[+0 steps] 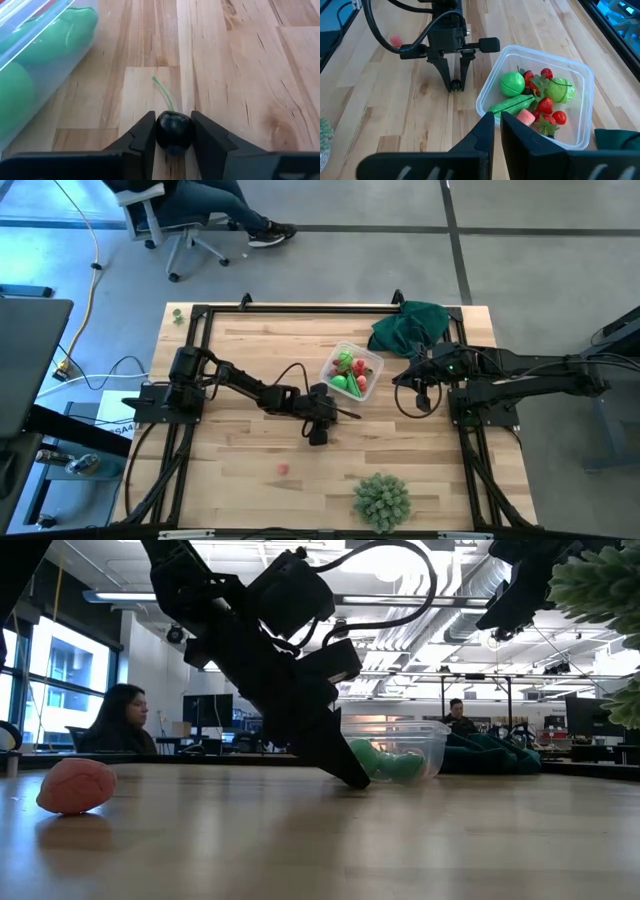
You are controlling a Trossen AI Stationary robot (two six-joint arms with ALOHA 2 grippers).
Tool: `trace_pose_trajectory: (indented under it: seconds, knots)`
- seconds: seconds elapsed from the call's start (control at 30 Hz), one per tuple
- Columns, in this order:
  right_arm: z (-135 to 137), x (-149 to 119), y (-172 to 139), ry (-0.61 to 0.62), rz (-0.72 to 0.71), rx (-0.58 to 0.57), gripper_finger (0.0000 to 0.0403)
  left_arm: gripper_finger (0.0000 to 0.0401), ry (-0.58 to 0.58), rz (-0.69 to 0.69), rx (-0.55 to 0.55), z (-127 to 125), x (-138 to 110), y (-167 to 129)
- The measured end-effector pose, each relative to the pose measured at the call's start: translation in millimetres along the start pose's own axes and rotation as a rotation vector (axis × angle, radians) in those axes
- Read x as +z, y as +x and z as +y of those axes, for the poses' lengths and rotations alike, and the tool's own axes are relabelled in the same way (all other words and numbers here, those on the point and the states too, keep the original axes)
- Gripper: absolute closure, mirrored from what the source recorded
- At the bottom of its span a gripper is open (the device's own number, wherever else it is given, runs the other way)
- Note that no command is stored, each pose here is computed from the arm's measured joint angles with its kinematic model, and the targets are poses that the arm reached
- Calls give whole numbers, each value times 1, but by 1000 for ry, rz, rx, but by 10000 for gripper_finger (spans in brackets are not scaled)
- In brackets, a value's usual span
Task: Pick and placing Produce into tupperware
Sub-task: Put the black cherry into the transparent bin
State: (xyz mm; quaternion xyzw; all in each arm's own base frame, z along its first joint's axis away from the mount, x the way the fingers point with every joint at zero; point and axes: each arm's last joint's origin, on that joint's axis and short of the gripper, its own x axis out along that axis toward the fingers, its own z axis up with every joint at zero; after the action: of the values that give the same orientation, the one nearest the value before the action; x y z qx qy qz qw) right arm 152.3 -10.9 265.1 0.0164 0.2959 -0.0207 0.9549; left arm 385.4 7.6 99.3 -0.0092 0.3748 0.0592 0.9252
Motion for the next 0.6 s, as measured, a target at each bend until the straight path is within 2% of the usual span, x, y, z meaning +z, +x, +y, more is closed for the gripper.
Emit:
trace_pose_trajectory:
  seconds: [0.27,0.6]
  knots:
    - [0,0,0,0,0,0,379,263,16,3,1,0,0,0]
    - [0,0,0,0,0,0,379,315,28,-25,-5,0,2,0]
